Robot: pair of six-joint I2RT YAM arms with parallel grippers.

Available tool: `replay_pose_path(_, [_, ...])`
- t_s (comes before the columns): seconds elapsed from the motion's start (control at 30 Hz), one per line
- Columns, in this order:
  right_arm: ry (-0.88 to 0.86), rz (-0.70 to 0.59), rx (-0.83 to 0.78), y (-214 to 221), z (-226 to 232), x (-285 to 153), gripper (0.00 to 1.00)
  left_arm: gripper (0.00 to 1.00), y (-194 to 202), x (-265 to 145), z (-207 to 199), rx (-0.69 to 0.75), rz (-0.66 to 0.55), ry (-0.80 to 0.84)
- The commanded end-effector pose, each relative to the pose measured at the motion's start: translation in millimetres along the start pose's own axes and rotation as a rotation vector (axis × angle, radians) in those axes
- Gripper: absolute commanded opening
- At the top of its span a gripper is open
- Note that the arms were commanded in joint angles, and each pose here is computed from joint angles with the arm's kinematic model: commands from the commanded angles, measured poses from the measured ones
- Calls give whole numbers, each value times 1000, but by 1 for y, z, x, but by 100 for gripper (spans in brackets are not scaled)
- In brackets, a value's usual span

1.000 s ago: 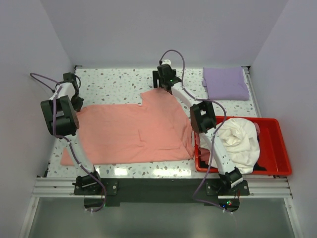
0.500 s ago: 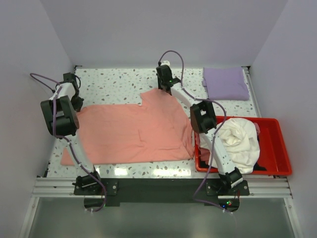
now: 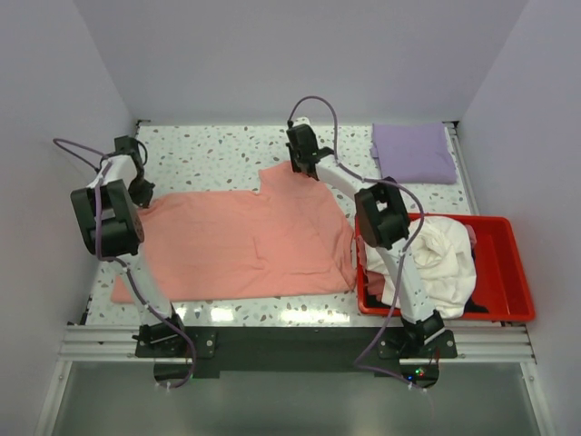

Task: Fold and stack the t-shirts
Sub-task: Fold the tshirt

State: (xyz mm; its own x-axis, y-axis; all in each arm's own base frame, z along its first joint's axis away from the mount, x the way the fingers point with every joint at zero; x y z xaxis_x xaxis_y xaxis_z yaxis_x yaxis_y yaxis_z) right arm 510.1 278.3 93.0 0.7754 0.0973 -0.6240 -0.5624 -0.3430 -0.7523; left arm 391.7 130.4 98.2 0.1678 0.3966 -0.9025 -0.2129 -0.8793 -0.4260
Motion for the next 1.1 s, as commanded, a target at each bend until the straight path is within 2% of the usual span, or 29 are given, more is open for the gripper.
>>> replay_pose_path(0.0, [-32,-203,10,-58,-7,-59,0,0,-8,-27,-2,-19,-33,87])
replay_pose_path(0.17, [-57,-215,0,-46,-6,-87,0,0,-5,-41,12,-31,-50,100])
replay_pose_path(0.3, [-80,-175,-1,-12,-7,-106,0,0,6,-44,31,-32,-51,83])
replay_pose_path(0.47, [-82,-206,-5,-4,-15,-154,0,0,8,-60,47,-61,-80,105])
replay_pose_path(0.63, [-86,-187,-19,24,-23,-189,0,0,10,-64,65,-101,-95,79])
replay_pose_path(0.87, [-98,-172,-40,52,-26,-232,0,0,-14,-81,83,-202,-122,110])
replay_pose_path(1.07, [-118,-170,-31,64,-32,-260,0,0,-32,-94,77,-244,-129,181])
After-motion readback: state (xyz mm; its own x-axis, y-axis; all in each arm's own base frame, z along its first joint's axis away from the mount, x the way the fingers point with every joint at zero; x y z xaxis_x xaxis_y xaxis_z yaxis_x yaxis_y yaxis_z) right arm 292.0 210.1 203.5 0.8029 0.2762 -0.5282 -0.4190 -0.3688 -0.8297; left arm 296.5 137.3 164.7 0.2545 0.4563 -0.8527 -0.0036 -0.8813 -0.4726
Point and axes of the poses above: each gripper's point midway between its finger pads, its own x axis out along the fingers, its own z axis along the line the jaws close on, y = z × x, the point moved 8 cm from there along -x, back along the fingers, and after that the axes turned 11 degrees about -x, right-handed, at the moved point
